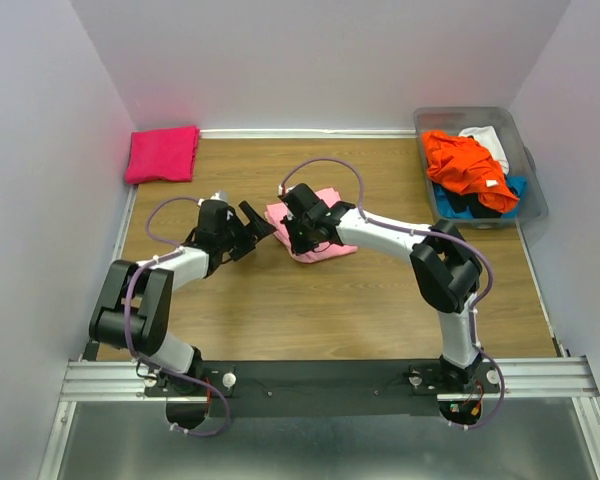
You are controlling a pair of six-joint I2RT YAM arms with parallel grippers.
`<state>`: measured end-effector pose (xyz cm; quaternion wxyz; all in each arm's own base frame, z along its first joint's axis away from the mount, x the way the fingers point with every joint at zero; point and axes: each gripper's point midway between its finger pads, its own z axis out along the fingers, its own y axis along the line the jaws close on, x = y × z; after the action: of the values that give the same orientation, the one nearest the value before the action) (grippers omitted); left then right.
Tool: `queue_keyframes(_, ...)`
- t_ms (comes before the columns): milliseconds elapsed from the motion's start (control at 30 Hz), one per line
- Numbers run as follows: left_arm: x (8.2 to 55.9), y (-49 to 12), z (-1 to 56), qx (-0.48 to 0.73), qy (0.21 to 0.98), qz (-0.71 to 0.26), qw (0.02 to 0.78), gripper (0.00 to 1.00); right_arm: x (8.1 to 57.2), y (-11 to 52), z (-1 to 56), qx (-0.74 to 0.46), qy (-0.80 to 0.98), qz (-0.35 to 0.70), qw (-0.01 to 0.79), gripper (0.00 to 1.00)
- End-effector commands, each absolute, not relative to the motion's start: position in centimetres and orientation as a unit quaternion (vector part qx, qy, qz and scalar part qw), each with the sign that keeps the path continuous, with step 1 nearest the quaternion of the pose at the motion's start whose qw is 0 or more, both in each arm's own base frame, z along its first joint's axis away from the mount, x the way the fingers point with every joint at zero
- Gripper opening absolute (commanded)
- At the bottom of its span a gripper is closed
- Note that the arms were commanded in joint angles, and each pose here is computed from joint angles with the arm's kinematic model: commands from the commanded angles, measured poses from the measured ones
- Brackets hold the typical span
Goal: Fold and stack the t-shirts
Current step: Neatly place the folded tshirt to the corner
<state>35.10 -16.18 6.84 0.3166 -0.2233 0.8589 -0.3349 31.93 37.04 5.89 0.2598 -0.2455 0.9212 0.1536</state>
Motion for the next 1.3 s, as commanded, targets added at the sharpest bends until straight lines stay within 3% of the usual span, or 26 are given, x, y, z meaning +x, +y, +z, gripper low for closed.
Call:
queue_keyframes(0,36.9,-18.3,7.9,-0.22,0.836,-0.385,0.323,0.98,31.1,38.0,6.9,-0.235,0.918,0.197,0.253,0.01)
queue_keyframes(567,35.5,-19.7,1.1,-0.303,0.839,-0.378,0.247,0.96,31.3,39.1,7.9,-0.213,0.916,0.232,0.249,0.01)
queue_keyframes(833,35.2,-21.2,0.8,-0.298,0.843,-0.381,0.237,0.92,31.5,39.6,8.1,-0.208,0.915,0.24,0.25,0.01)
queue_keyframes(967,35.4,-21.1,0.7,-0.302,0.842,-0.375,0.242,0.82,31.5,39.7,8.1,-0.207,0.915,0.242,0.249,0.01)
queue_keyframes(1067,35.6,-20.9,0.4,-0.303,0.844,-0.369,0.246,0.69,31.5,39.8,8.0,-0.206,0.915,0.244,0.247,0.01)
queue_keyframes(1167,35.8,-21.0,0.2,-0.301,0.845,-0.368,0.247,0.41,31.5,39.9,8.0,-0.204,0.915,0.244,0.247,0.01)
queue_keyframes(1233,35.9,-21.0,0.1,-0.294,0.847,-0.365,0.25,0.31,31.6,40.0,8.2,-0.203,0.914,0.247,0.247,0.01)
queue_keyframes(1267,36.1,-20.9,0.2,-0.291,0.847,-0.364,0.255,0.2,31.6,40.0,8.1,-0.204,0.915,0.247,0.247,0.01)
